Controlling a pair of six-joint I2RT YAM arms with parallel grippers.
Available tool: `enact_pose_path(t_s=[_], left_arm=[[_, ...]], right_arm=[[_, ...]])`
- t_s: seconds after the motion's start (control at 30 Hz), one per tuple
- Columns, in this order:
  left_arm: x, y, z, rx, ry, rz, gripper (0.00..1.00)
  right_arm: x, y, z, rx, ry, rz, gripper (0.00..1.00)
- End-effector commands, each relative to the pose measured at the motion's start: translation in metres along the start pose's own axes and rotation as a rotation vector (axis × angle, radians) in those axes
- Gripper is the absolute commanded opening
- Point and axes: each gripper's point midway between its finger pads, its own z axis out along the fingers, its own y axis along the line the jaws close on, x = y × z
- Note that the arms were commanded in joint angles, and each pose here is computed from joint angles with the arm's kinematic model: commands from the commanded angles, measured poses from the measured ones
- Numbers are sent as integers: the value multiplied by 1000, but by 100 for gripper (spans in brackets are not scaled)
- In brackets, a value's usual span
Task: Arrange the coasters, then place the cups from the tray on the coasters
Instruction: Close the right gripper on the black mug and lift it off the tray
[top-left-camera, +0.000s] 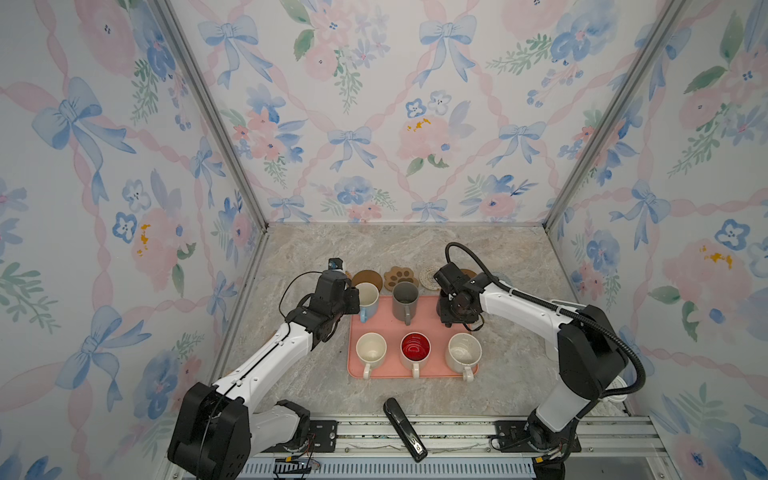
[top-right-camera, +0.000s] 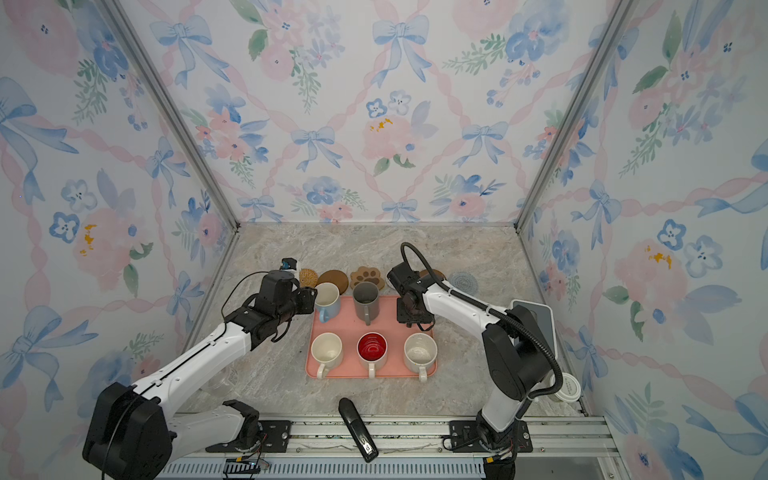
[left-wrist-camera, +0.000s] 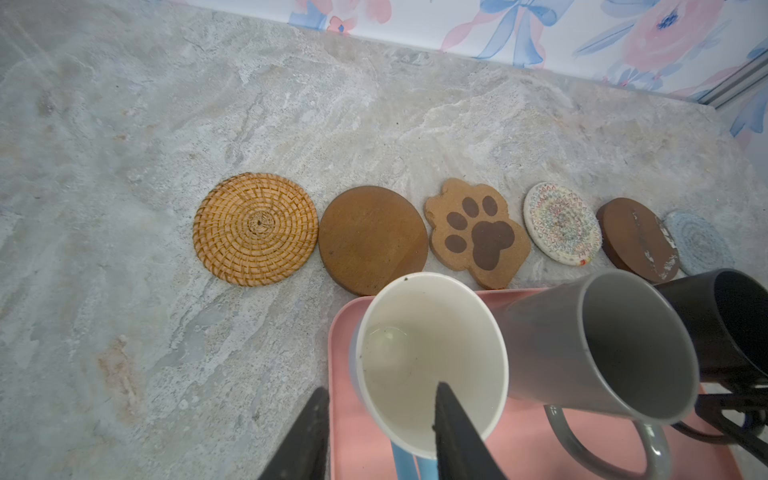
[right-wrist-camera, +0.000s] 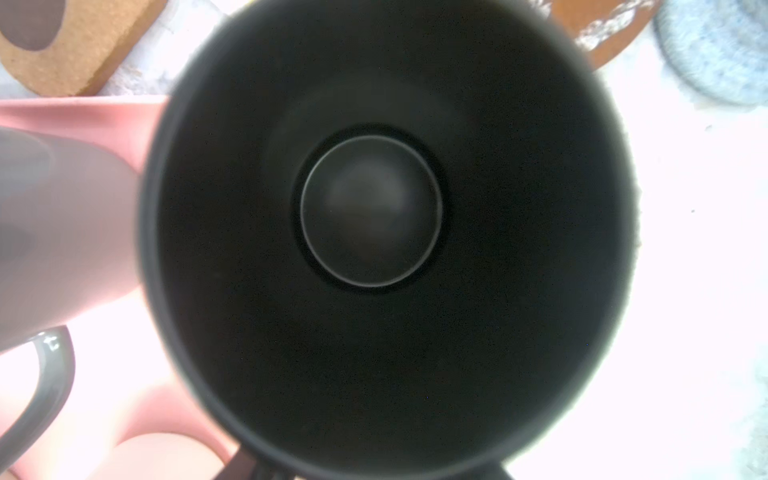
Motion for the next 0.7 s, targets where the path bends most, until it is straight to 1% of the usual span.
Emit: enact_pose_path(t_s=[0.0,0.27,0.43,0.57,0.67], left_arm=[[-3,-1,-1,-9,-6,21,39],[-2,0,-1,-12,-6,21,39],[-2,0,-1,-13,-5,21,39],[-3,0,-1,-11,-5,21,39],[-3,0,-1,-12,-6,22,39]], right_arm=[[-11,-5,-1,20,-20,26,50],[-14,-12,0,38,-25,37,50],[-18,-7,5,25,-25,43,49],[-21,-4,9,23,-18,43,47],[-21,-4,11,27,-14,40,43]])
